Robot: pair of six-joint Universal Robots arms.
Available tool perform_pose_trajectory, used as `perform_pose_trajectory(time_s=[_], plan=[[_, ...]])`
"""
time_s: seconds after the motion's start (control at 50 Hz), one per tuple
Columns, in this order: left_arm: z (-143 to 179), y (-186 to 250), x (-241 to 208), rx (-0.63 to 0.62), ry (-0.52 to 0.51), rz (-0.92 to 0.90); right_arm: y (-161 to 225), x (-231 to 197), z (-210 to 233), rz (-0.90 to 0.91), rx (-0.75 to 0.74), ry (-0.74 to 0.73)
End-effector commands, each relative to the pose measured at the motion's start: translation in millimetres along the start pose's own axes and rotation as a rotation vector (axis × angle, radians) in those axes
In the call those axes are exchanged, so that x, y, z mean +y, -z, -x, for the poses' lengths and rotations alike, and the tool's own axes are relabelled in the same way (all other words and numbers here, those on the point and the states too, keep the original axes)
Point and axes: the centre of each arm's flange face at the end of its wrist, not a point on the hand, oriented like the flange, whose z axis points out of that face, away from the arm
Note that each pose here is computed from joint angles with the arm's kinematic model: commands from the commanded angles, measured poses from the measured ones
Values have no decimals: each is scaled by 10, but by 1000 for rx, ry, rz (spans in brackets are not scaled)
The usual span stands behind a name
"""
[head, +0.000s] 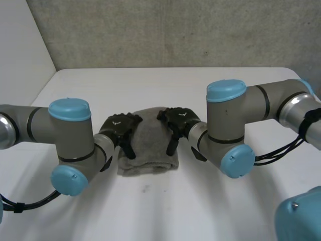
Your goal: Fold the towel.
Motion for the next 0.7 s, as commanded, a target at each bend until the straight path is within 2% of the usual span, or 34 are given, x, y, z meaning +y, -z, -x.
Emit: perform_pose_trajectory(time_s=[0.02,0.12,0.16,0.18,0.22,0.28,0.32,0.34,0.4,0.54,0.62,0.7], plan=[[13,34,27,-4,-34,19,-28,60,-16,53,17,24],[13,132,-184,-6,-30,-33,55,-125,-3,15,11,40],[6,263,-422,-6,-28,-88,225,-458,13,-69,15,46],[6,264,-424,-6,-28,-88,226,-460,13,-70,15,46],[-23,476,-737,-4,-28,-166,461,-847,0,-174,35,56],[-27,606,-910,-5,-29,-213,585,-1010,-31,-218,55,59],[23,847,-1186,-23,-31,-294,875,-1279,-159,-285,146,57],[23,848,-1188,-23,-31,-295,876,-1280,-160,-285,147,57],[128,1245,-1488,-71,-33,-407,1357,-1504,-426,-330,319,64],[519,1692,-1699,-221,-13,-513,1856,-1389,-758,-300,475,110],[554,1748,-1681,-238,-8,-517,1931,-1344,-814,-318,499,108],[514,1739,-1617,-212,40,-502,1911,-1256,-817,-319,486,109]])
